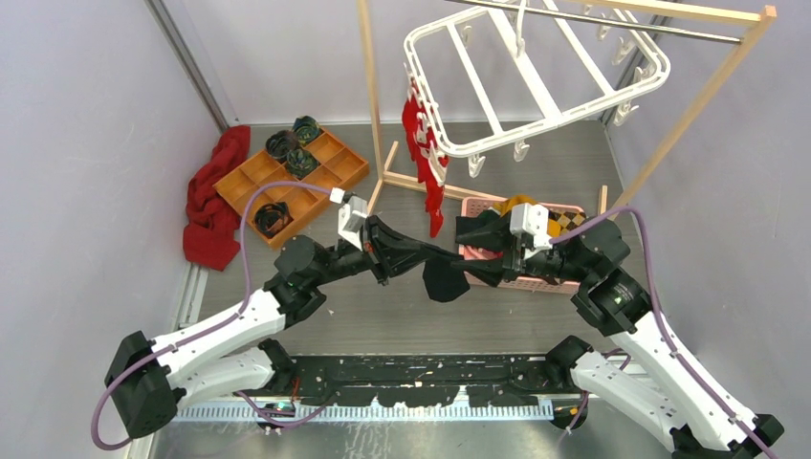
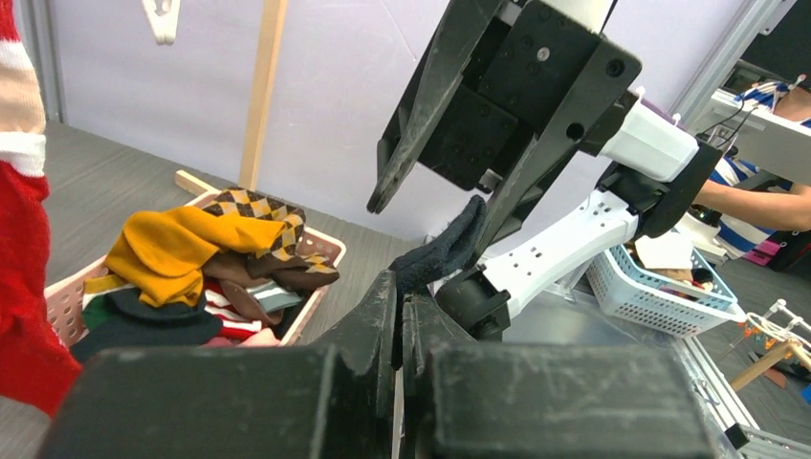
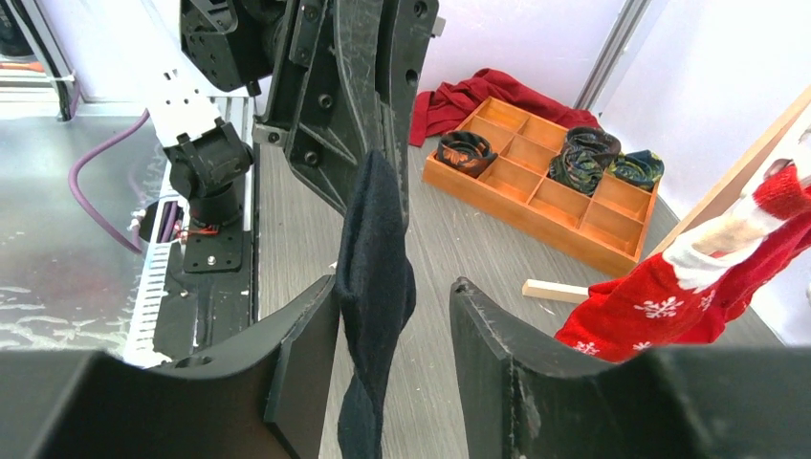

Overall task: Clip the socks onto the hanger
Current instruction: Adjust the sock.

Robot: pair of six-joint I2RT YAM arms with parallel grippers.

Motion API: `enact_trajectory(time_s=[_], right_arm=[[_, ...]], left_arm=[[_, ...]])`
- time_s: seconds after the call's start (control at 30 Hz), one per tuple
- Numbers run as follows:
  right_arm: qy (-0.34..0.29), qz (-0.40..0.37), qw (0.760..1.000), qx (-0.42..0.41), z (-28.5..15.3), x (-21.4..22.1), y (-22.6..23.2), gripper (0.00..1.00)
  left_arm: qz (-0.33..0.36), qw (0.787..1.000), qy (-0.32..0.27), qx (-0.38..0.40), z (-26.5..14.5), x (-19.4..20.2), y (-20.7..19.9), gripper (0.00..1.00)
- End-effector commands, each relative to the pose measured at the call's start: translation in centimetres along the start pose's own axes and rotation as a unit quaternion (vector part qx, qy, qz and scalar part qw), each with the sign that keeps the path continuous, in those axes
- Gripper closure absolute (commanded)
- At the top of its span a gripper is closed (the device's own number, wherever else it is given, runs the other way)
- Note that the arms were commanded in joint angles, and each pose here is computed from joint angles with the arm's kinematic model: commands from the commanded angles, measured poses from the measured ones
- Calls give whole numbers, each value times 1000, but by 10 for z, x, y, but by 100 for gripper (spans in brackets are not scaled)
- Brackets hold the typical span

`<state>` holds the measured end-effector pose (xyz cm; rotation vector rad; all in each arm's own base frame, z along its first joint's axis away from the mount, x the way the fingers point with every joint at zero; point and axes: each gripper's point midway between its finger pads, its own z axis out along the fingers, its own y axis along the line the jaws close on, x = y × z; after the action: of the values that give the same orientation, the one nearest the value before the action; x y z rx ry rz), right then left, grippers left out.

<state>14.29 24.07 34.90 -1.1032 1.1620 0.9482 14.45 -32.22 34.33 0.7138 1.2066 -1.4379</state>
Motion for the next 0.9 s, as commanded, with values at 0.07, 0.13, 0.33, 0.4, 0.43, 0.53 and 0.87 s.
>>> enact_trajectory(time_s=[0.07,0.13,0.33,0.4,0.43,0.53,0.87], right_arm=[[-26,-9,1000,10,0,-13,-3,48],[-30,-8,999,15,1,-14,-6,48],[-58,-21,998,29,2,-29,-12,59],[-60,-25,997,32,1,-30,-13,62],[-61,-25,997,33,1,-31,-13,64],[-63,-27,997,34,0,-34,-13,71],[-42,-11,999,16,-11,-43,-3,99]], left_arm=[[12,998,-61,24,12,-42,-15,100],[8,997,-66,28,13,-45,-16,100],[0,995,-88,40,15,-56,-21,100],[0,995,-93,41,15,-58,-22,100],[-1,995,-94,42,15,-59,-22,100],[-3,994,-101,44,16,-61,-23,100],[-14,996,-89,13,18,-56,-11,74]])
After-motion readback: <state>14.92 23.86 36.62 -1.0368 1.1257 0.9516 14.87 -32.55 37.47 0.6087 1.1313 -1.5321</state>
